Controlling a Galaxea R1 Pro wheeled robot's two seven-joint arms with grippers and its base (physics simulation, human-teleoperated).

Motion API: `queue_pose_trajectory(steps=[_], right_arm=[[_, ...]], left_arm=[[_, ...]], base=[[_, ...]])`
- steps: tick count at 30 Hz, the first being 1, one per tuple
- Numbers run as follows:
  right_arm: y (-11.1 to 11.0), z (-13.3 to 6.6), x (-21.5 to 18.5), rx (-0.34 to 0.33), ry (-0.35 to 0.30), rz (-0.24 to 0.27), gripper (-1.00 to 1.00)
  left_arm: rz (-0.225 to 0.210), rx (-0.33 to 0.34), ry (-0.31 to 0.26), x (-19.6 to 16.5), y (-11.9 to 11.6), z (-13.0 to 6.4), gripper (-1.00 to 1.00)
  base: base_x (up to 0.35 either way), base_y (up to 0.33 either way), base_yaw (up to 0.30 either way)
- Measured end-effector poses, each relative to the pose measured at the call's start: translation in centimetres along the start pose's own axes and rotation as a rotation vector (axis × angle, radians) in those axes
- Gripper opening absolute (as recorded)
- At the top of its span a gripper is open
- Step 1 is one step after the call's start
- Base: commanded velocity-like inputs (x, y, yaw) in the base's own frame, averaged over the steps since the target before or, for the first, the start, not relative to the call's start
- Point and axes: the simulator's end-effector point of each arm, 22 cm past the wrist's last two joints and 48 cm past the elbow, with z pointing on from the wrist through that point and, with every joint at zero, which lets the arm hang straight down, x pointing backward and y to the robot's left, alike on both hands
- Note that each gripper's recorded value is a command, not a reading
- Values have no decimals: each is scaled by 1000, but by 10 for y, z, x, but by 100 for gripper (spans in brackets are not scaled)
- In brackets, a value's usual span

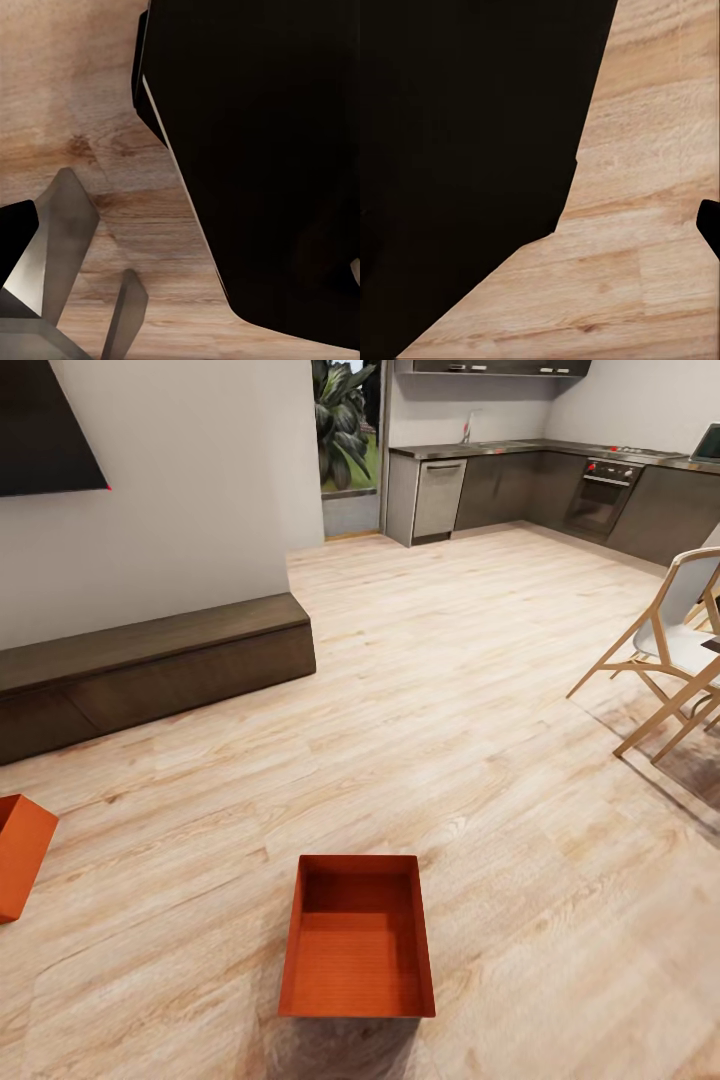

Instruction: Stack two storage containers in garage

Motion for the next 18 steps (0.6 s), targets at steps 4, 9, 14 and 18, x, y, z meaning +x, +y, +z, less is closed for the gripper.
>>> queue_pose_trajectory(steps=[4, 9, 14, 18], right_arm=[[-1, 0, 0, 0, 2, -14, 100], [-20, 0, 1, 28, 5, -7, 100], [-75, -3, 5, 123, 5, -8, 100], [-120, -6, -12, 208, -23, -7, 100]], left_arm=[[0, -1, 0, 0, 1, 0, 100], [-2, -4, -3, -2, 3, 0, 100], [-8, -6, -31, -17, 7, 1, 100], [-22, -15, -85, -46, 17, 1, 100]], base=[[0, 0, 0], [0, 0, 0], [0, 0, 0], [0, 0, 0]])
